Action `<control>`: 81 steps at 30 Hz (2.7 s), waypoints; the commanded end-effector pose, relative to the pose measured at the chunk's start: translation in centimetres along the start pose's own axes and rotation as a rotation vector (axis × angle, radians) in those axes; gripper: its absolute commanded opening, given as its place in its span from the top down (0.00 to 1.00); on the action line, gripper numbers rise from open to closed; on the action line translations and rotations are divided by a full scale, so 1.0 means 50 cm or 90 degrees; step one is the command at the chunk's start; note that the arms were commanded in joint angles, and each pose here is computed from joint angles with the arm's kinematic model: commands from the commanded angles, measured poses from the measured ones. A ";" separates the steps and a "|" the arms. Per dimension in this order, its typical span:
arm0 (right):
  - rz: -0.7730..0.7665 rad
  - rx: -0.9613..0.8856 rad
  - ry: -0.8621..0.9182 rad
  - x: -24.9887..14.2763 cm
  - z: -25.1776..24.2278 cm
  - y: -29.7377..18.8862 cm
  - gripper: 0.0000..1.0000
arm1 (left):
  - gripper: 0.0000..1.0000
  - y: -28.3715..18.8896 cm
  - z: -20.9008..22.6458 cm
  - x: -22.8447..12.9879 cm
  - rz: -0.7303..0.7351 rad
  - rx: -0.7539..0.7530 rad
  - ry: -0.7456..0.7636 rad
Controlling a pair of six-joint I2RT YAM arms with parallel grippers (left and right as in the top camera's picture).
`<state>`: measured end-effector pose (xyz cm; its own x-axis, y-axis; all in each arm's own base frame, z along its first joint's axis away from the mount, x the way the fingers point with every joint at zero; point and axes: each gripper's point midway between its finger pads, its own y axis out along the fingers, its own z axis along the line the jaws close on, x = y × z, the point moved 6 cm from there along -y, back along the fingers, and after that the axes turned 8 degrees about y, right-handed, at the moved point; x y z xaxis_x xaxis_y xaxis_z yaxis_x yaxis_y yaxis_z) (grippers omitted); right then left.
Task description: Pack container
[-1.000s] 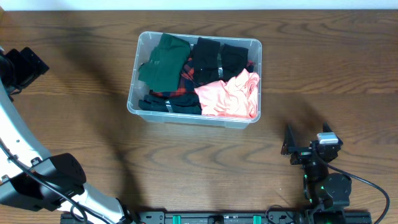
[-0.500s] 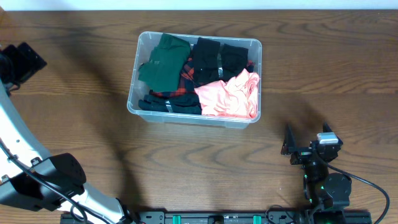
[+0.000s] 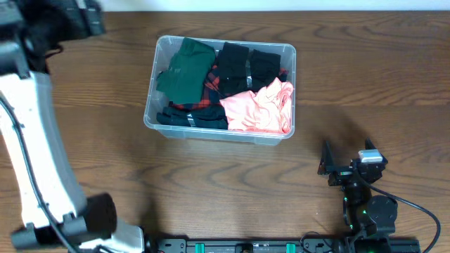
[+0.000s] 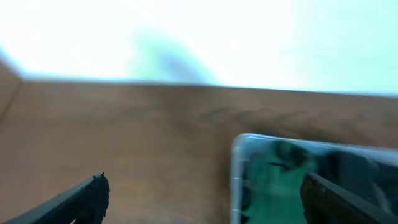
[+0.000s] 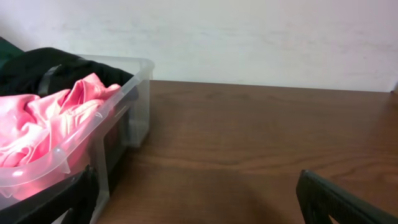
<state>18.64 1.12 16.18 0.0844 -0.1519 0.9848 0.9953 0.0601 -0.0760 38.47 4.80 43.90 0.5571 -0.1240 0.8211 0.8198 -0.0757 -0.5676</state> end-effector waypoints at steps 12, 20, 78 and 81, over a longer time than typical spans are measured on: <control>-0.003 -0.012 0.005 0.000 -0.006 -0.001 0.01 | 0.02 -0.144 -0.126 -0.040 -0.148 -0.040 0.123; -0.003 -0.012 0.005 0.000 -0.006 -0.001 0.01 | 0.02 -0.122 -0.149 -0.194 -0.260 -0.011 0.145; -0.003 -0.012 0.005 0.000 -0.006 -0.001 0.01 | 0.02 0.010 -0.169 -0.692 -0.287 0.079 -0.062; -0.003 -0.012 0.005 0.000 -0.006 -0.001 0.01 | 0.02 0.010 -0.168 -0.692 -0.287 0.079 -0.062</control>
<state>18.62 1.12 16.22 0.0821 -0.1521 0.9850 0.9955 0.0601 -0.0737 18.50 0.74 16.03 0.1030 -0.0309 0.9942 0.9945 0.0203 -0.1024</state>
